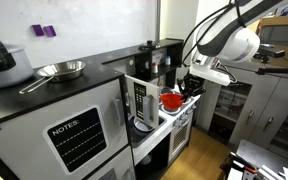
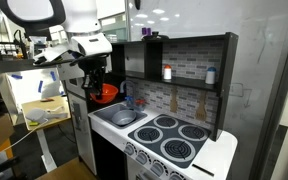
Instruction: Put the red bowl in the microwave
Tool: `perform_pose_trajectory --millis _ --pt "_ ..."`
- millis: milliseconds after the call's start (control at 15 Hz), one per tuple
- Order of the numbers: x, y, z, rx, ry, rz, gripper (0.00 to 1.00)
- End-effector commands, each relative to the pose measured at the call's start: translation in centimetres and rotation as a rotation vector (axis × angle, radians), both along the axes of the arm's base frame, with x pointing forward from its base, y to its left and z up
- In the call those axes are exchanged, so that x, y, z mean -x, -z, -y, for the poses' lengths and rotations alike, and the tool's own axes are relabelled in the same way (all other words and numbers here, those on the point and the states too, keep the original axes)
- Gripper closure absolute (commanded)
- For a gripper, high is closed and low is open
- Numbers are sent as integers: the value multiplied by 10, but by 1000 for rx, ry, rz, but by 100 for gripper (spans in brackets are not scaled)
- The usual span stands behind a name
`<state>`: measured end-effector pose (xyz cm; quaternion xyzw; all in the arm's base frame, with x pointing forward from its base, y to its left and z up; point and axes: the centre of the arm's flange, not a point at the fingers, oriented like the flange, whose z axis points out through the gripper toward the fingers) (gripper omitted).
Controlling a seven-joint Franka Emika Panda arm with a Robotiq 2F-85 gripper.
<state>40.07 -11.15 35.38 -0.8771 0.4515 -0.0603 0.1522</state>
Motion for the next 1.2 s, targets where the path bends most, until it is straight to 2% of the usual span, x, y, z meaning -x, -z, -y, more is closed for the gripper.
perform_pose_trajectory --millis 0,600,1133 --pt "-2 -3 -5 -6 43 20 98" --pt "-3 -32 -19 -11 123 45 98" --pt "-15 -43 1 -17 197 64 98"
